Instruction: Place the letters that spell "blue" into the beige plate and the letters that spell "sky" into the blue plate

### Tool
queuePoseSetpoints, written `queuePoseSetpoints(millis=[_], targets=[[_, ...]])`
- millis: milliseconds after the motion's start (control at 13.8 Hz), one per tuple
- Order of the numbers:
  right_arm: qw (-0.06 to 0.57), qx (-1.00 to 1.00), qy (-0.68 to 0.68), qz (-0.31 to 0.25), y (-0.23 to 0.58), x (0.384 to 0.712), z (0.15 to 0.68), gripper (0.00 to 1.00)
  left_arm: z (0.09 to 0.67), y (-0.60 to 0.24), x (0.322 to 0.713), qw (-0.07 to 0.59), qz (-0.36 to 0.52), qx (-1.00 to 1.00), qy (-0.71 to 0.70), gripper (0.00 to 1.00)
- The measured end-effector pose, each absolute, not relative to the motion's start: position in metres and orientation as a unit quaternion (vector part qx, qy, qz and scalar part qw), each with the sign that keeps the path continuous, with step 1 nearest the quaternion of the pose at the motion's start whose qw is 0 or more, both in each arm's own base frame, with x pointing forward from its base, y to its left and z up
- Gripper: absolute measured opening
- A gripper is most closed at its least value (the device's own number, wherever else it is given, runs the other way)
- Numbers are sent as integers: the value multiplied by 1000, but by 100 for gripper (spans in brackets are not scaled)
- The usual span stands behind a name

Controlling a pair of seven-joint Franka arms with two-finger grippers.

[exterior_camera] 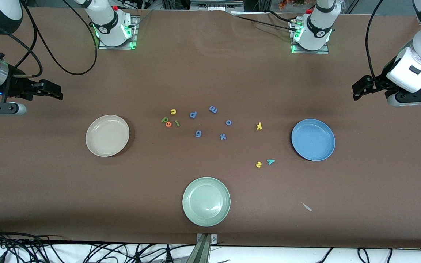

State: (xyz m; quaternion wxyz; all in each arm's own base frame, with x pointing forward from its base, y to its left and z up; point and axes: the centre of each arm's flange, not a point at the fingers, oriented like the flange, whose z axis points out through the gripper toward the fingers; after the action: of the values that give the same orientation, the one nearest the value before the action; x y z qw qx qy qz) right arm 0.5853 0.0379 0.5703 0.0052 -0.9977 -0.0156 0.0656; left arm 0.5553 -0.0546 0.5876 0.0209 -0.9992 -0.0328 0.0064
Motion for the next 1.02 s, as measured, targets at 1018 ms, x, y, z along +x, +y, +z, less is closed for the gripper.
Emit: queuePoseSetpoints(millis=[1018], targets=[[6,-998,-16,55,37,583,575,100,590,-58,555,21,4,-999,-29,100]])
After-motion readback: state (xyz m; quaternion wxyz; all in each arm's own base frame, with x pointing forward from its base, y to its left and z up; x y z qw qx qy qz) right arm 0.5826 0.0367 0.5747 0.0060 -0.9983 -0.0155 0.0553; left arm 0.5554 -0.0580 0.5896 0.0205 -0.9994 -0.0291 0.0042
